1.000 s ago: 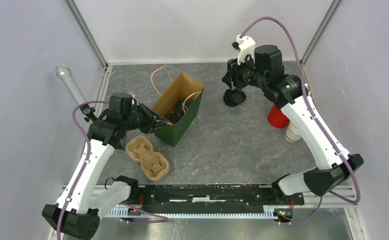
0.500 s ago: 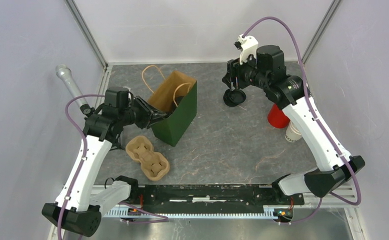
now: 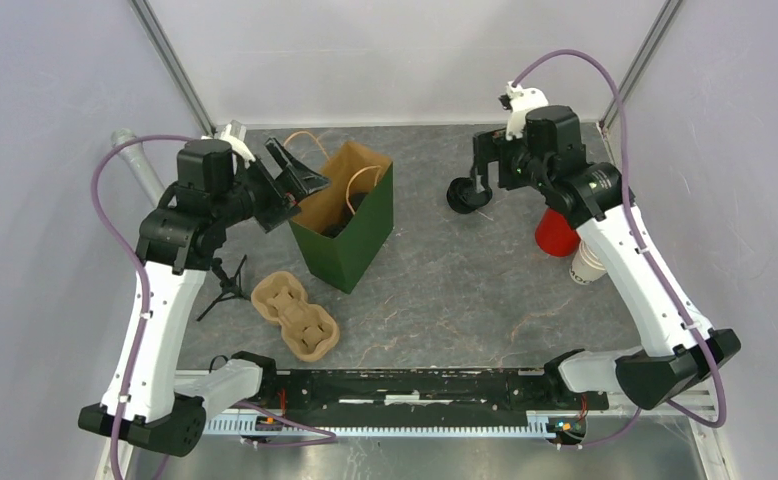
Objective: Pack the takeout coffee
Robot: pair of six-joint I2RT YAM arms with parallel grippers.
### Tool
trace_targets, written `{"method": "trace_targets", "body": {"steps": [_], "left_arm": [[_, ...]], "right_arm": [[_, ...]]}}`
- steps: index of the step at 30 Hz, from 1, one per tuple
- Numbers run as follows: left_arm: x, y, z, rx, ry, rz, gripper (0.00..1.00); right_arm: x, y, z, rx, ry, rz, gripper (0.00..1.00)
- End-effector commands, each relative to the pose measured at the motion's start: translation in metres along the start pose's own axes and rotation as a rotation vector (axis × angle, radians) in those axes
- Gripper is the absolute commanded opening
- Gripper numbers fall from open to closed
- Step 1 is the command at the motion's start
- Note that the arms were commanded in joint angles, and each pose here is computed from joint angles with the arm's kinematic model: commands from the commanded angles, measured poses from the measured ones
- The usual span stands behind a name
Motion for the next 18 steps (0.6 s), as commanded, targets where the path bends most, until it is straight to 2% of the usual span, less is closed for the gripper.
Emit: {"method": "trace_targets", "body": {"steps": [1, 5, 7, 11, 13, 15, 18], "left_arm": [[0.006, -0.001, 0.017, -0.014, -0.037, -0.226, 1.0], [-0.001, 0.003, 0.023, -0.029, -0.011, -0.286, 1.0], [-0.005, 0.007, 0.026, -0.016, 0.004, -0.305, 1.0], [-0.013, 0.013, 0.028, -0.017, 0.038, -0.322, 1.0], [-0.017, 0.014, 0.026, -0.027, 0.061, -0.305, 1.0], [-0.019, 0.015, 0.022, -0.046, 0.081, -0.292, 1.0], [-0.02, 0.014, 0.019, -0.059, 0.101, -0.29, 1.0]], "right_arm": [[-0.009, -0.045, 0.013, -0.334, 0.037, -0.029, 0.98], [-0.008, -0.085, 0.023, -0.484, 0.097, -0.051, 0.98], [-0.007, -0.105, 0.03, -0.553, 0.13, -0.061, 0.94], [0.001, -0.136, 0.043, -0.638, 0.088, -0.118, 0.74], [0.007, -0.148, 0.04, -0.667, 0.053, -0.178, 0.58], [0.012, -0.161, 0.033, -0.67, -0.014, -0.261, 0.46], [0.022, -0.178, 0.022, -0.691, -0.134, -0.354, 0.4]]}}
Point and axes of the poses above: each gripper's point midway between its finger pads, its own z axis back along the fingers, its own y axis along the line the jaws close on, x = y × z, the point moved 10 cm from there along z, back along the fingers, and after that the axes turned 10 degrees about -z, right-handed, at the moved point
